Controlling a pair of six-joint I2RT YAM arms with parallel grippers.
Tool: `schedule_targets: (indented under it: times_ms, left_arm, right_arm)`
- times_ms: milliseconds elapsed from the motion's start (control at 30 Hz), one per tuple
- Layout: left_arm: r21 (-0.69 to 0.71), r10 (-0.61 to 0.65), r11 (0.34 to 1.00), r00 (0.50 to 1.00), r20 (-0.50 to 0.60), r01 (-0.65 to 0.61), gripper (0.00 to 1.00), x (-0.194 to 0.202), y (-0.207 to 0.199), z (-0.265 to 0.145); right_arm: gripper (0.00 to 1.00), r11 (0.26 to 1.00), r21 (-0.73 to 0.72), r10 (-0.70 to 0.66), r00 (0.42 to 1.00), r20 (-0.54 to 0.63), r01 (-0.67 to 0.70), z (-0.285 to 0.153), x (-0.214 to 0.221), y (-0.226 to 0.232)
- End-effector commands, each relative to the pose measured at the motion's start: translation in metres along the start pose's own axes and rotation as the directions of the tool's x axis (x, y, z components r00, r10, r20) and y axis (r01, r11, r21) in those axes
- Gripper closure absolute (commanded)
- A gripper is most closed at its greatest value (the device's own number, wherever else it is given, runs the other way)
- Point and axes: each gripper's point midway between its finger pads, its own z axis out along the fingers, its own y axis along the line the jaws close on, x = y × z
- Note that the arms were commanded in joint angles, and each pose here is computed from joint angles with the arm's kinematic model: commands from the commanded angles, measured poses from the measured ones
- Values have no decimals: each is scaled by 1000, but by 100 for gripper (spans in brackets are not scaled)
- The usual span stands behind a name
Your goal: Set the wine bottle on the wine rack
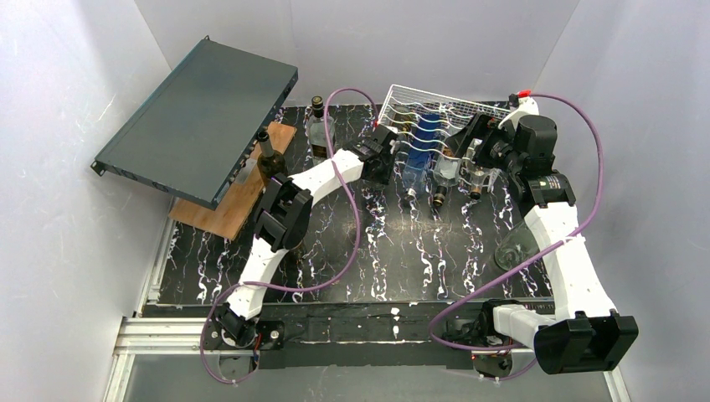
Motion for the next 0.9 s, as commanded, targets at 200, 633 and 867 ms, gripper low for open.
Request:
schedule_targets:
  times_ms: [200, 633, 867]
  left_arm:
    - [72, -27, 997, 999, -18, 28, 20, -11, -5, -38]
    - [358, -119, 928, 993, 21, 104, 2, -40, -28, -202]
    - [484, -166, 869, 983, 81, 106, 2, -35, -23, -307]
  right_arm:
    - [2, 999, -48, 23, 1000, -10, -24, 4, 5, 6]
    - [2, 983, -147, 88, 986, -140, -108, 13, 44, 16]
    - [2, 961, -260, 11, 951, -310, -96, 36, 90, 64]
